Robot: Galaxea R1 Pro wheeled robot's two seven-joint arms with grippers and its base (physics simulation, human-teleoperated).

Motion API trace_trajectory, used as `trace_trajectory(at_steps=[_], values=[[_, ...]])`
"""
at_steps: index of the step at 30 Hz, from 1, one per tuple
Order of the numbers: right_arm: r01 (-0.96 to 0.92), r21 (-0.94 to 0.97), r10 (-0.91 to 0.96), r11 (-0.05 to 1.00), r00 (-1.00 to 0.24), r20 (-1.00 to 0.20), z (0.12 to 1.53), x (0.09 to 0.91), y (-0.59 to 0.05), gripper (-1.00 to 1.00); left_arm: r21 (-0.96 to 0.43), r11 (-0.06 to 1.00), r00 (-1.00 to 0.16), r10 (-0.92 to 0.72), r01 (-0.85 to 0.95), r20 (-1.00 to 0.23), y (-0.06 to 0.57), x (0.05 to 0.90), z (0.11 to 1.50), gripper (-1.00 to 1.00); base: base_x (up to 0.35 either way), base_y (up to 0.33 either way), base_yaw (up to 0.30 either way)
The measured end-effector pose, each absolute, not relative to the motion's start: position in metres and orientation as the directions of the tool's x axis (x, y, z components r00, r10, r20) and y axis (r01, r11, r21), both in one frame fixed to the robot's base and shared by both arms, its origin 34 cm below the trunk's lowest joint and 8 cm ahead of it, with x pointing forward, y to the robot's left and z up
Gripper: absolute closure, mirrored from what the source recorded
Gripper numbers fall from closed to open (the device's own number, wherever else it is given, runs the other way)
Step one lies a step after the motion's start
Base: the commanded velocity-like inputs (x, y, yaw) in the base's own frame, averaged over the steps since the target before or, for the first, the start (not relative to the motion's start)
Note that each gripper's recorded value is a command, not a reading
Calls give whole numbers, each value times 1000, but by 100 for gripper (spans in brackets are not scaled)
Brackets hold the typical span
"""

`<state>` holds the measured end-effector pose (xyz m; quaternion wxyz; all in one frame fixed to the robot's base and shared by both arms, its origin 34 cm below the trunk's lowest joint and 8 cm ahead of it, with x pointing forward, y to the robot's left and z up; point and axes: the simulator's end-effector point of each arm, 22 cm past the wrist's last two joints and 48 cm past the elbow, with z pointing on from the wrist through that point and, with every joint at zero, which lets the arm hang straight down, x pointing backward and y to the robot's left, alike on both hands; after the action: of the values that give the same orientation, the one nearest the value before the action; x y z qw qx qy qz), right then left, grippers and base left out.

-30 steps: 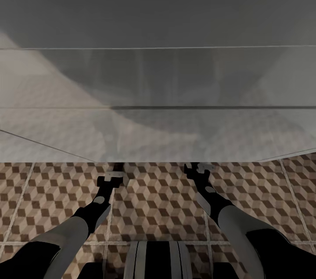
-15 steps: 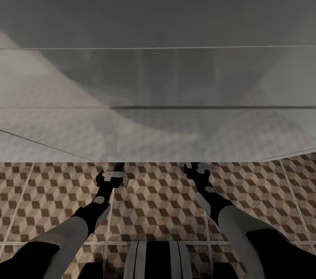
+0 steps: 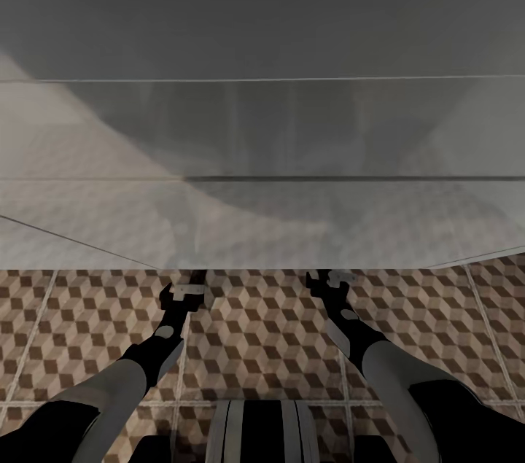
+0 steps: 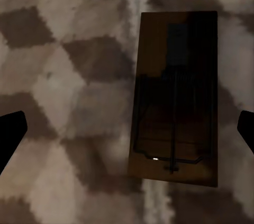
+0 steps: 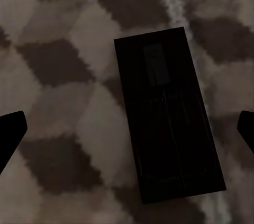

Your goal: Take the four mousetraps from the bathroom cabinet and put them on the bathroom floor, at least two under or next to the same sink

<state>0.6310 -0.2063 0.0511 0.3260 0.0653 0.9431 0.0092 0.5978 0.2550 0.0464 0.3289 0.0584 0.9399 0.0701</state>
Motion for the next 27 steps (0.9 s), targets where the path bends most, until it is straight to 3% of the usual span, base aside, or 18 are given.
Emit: trace_trajectory(at_steps=[27], values=[[116,59,128,992,-780,-613,51,631,-206,-100,168,983,-767,160,69,-621,253,601,49,-100,0,0,0]])
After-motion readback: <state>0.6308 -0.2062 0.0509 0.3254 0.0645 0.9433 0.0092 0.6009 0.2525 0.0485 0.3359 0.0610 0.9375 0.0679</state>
